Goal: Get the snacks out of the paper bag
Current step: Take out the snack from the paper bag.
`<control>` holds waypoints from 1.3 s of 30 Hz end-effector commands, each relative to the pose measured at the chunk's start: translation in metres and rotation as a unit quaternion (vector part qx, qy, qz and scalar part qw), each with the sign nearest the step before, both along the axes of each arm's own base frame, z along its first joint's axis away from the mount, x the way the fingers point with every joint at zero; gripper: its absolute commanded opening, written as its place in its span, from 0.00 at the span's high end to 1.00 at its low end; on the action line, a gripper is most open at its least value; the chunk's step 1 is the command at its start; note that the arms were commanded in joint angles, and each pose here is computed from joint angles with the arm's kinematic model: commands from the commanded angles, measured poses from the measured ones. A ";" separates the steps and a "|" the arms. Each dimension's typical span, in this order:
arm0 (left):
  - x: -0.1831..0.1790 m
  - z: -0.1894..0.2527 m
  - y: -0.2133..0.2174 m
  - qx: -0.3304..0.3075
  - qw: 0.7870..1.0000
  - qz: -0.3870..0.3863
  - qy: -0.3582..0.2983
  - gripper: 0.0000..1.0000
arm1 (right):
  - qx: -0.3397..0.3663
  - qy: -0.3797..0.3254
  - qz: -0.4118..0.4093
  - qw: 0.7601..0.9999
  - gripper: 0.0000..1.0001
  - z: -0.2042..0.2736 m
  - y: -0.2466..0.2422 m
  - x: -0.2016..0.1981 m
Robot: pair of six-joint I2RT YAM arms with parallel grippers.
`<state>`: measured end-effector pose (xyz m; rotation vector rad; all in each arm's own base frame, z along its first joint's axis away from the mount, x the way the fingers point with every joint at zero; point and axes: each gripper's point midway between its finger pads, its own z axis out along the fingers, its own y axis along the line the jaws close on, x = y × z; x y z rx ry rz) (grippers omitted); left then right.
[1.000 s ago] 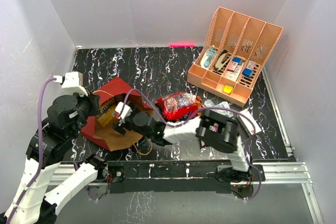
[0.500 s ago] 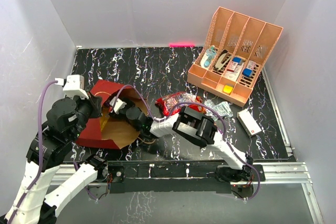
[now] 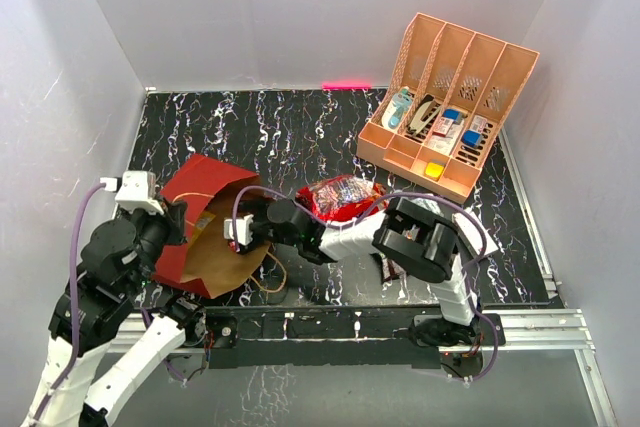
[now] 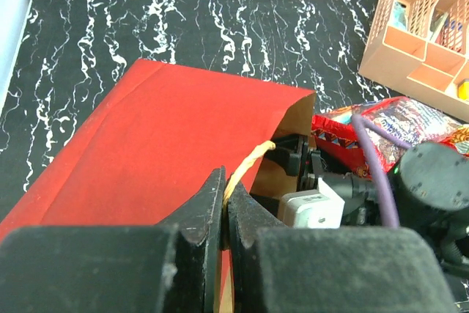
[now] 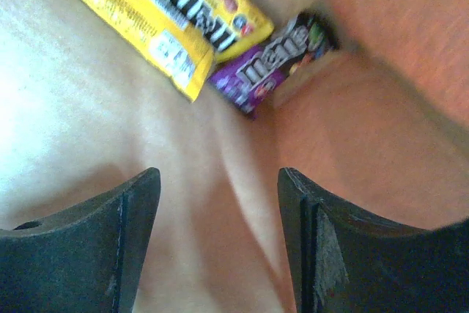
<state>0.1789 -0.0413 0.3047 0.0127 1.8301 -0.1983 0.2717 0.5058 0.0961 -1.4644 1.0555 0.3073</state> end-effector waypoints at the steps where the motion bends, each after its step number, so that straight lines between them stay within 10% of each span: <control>1: -0.005 0.012 0.007 0.001 0.999 -0.001 -0.052 1.00 | -0.023 -0.097 0.131 0.986 0.32 0.047 0.020 -0.013; 27: 0.002 0.029 -0.006 -0.017 0.998 -0.021 -0.064 1.00 | -0.103 -0.247 0.213 0.940 0.26 -0.002 0.123 -0.007; 39: -0.001 0.037 -0.011 -0.018 0.997 -0.038 -0.067 1.00 | -0.107 -0.271 0.181 0.939 0.40 -0.028 0.158 0.020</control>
